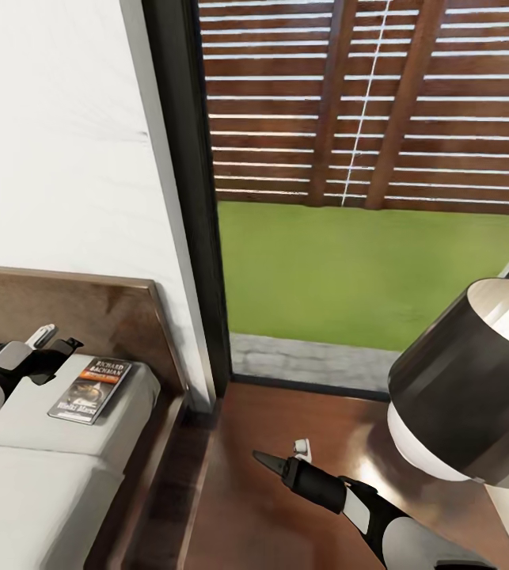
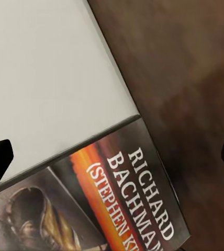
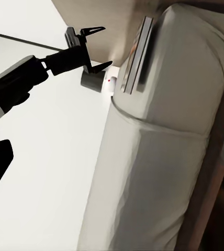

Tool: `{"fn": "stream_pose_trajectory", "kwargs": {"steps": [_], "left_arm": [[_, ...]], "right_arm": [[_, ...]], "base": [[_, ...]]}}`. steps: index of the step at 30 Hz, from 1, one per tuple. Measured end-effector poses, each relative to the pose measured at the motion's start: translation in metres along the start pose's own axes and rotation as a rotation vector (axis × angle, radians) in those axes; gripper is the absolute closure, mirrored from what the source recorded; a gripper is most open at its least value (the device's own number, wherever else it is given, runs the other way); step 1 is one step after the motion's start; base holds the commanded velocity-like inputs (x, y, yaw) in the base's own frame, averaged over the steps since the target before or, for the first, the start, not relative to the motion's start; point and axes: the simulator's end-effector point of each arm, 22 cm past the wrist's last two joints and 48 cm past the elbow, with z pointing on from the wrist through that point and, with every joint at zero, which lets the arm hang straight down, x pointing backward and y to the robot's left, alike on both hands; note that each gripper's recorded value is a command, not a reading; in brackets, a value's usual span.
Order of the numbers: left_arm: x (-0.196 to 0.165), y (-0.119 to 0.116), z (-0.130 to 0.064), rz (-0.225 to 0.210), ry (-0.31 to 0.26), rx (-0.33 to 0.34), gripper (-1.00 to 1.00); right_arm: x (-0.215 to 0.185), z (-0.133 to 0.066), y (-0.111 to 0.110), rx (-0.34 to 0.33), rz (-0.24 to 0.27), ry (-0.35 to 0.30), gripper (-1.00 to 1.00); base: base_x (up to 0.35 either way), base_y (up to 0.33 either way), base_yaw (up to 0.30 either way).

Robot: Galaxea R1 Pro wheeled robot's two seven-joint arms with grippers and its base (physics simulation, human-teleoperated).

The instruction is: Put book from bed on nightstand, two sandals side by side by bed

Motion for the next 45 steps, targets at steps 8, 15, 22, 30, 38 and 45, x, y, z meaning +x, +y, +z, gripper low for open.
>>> {"fn": "stream_pose_trajectory", "kwargs": {"steps": [8, 15, 22, 30, 38, 45], "left_arm": [[0.003, 0.003, 0.004, 0.001, 0.005, -0.007, -1.0], [0.005, 0.005, 0.007, 0.004, 0.009, -0.013, -1.0], [0.008, 0.007, 0.011, 0.007, 0.013, -0.018, -1.0], [0.01, 0.01, 0.014, 0.008, 0.017, -0.023, -1.0], [0.013, 0.012, 0.017, 0.01, 0.021, -0.028, -1.0], [0.016, 0.013, 0.02, 0.011, 0.025, -0.033, -1.0]], "right_arm": [[0.002, 0.0, -0.003, 0.003, 0.008, 0.001, -1.0], [0.004, -0.001, -0.006, 0.006, 0.016, 0.001, -1.0], [0.005, -0.002, -0.009, 0.009, 0.023, 0.0, -1.0], [0.007, -0.002, -0.012, 0.012, 0.03, 0.001, -1.0], [0.008, -0.003, -0.015, 0.015, 0.037, 0.001, -1.0], [0.01, -0.003, -0.017, 0.017, 0.043, 0.001, -1.0]], "base": [[0.0, 0.0, 0.0], [0.0, 0.0, 0.0], [0.0, 0.0, 0.0], [0.0, 0.0, 0.0], [0.0, 0.0, 0.0], [0.0, 0.0, 0.0]]}}
